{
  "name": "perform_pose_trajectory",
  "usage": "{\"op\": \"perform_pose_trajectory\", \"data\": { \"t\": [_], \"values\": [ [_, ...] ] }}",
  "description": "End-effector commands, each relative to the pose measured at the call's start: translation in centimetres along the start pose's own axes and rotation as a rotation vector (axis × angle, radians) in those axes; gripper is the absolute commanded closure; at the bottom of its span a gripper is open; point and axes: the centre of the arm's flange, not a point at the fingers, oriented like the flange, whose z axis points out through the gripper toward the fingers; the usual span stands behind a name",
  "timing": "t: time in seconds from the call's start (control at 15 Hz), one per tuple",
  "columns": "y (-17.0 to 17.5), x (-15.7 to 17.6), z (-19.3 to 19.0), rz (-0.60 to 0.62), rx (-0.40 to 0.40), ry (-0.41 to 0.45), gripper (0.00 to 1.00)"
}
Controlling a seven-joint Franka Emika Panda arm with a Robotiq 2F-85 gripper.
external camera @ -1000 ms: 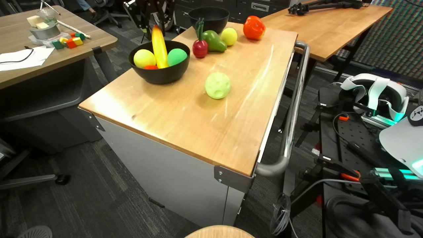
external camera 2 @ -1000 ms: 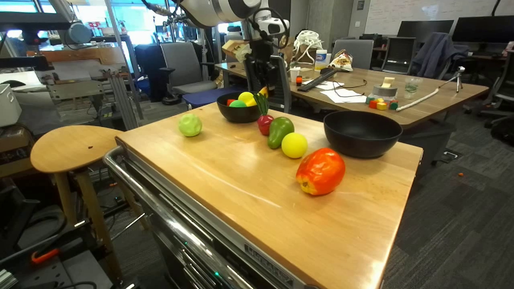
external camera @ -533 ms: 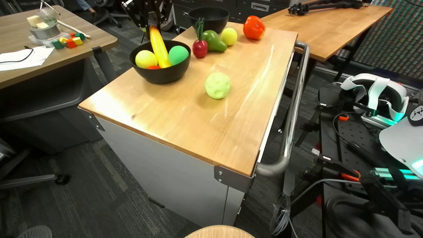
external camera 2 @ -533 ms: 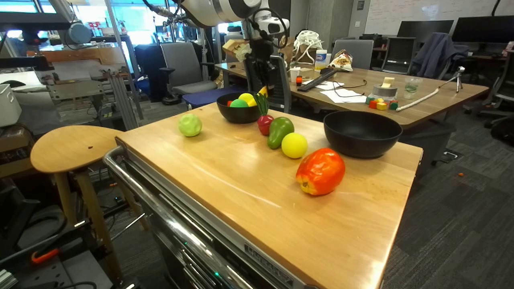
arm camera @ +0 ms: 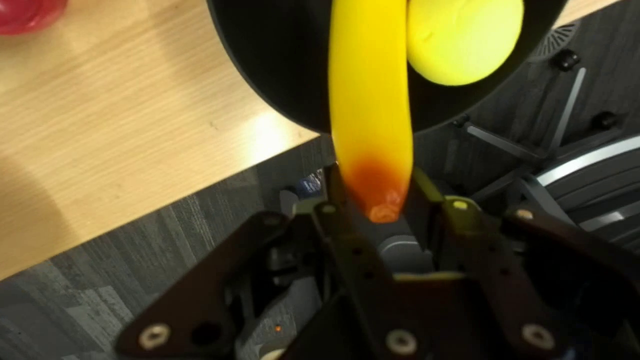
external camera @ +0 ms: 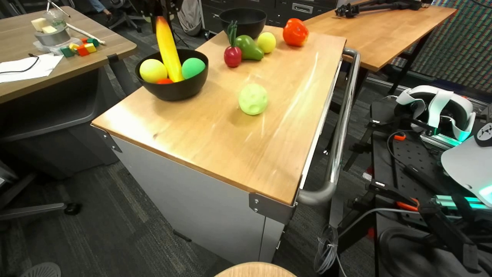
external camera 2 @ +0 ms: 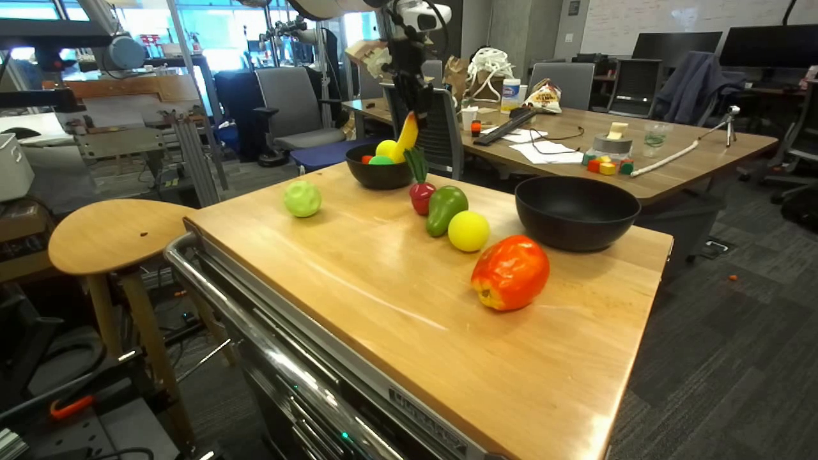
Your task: Take the fruits and vegetables out of the bowls and put them on the table
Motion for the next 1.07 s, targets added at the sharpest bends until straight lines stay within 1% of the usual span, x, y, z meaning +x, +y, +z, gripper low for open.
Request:
{"op": "perform_pose_trajectory", "data": {
  "t": [0.0, 0.2, 0.33, 0.4, 0.47, 0.6, 0.67, 0.8, 0.87, 0.93, 1.0],
  "values": [
    [-0.3, -0.3, -6.4, -0.04, 0.094, 0.076, 0.91],
    [0.9, -0.3, -10.0, -0.064, 0.131, 0.129, 0.91],
    [2.3, -0.5, -11.1, -0.064, 0.152, 0.125, 0.91],
    [2.9, -0.7, -11.2, -0.067, 0.159, 0.12, 0.41],
    [3.6, -1.0, -11.1, -0.066, 0.166, 0.114, 0.4],
    [4.7, -1.9, -9.9, -0.075, 0.178, 0.085, 0.26],
    [3.0, 0.3, -9.9, -0.056, 0.139, 0.086, 0.42],
    [3.8, -0.3, -9.0, -0.062, 0.138, 0.073, 0.27],
    [3.9, -0.4, -8.8, -0.063, 0.137, 0.072, 0.06],
    [3.6, -0.7, -8.5, -0.067, 0.141, 0.065, 0.06],
    [3.0, -0.8, -8.1, -0.067, 0.142, 0.055, 0.01]
  ]
}}
